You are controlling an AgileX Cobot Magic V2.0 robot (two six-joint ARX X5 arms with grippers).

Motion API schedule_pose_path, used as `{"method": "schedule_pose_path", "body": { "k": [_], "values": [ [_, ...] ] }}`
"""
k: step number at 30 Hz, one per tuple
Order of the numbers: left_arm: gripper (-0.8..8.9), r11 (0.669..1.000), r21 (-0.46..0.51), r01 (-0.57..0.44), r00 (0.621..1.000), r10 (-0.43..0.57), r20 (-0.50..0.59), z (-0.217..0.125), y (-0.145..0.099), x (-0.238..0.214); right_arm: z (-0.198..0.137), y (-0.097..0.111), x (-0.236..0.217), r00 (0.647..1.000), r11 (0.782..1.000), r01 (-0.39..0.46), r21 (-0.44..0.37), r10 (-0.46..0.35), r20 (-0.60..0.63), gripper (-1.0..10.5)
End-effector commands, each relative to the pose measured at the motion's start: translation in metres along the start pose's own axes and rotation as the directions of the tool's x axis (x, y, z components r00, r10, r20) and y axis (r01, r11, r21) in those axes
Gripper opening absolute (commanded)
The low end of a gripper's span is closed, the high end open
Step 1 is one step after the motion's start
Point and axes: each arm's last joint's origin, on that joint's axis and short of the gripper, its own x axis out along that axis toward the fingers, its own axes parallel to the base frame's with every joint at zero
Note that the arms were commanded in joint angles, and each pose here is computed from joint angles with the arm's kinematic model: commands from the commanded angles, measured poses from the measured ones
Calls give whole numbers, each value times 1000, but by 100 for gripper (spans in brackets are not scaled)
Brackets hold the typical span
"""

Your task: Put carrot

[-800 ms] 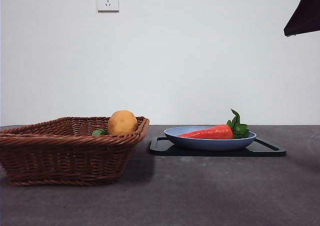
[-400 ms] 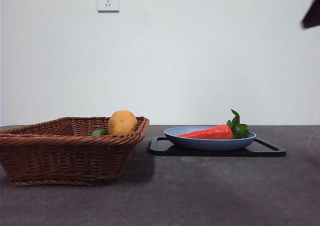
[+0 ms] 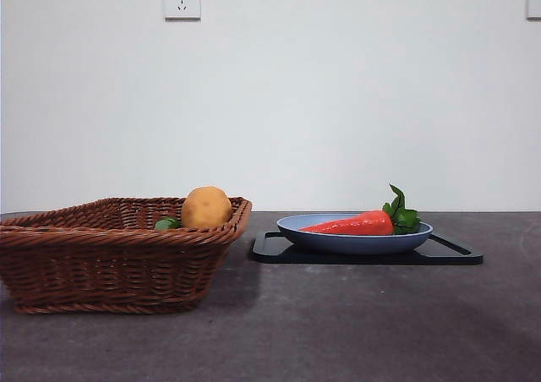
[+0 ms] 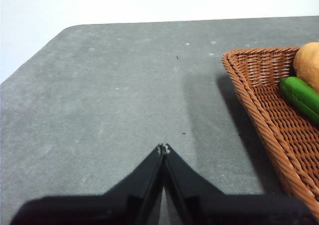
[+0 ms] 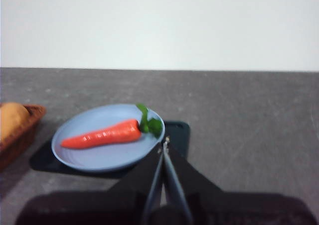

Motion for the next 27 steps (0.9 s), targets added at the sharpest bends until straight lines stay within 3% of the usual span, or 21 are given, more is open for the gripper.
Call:
{"method": "schedule_pose_path", "body": {
  "k": [1, 11, 22, 27],
  "values": [
    [8, 1000, 4, 4, 1000, -4, 0, -2, 0, 1, -12, -6, 1, 1000, 1000, 8, 23, -9, 9, 4],
    [8, 1000, 4, 4, 1000, -4, 0, -2, 0, 1, -36, -16, 1, 995, 994, 102, 35, -102, -15, 4],
    [8, 1000, 4, 4, 1000, -4, 0, -2, 0, 1, -54, -16, -2, 985, 990, 123, 65, -113, -132, 4],
    [8, 1000, 4, 4, 1000, -4, 0, -2, 0, 1, -53, -16, -2, 986, 989, 124, 78, -114, -123, 4]
  ]
}}
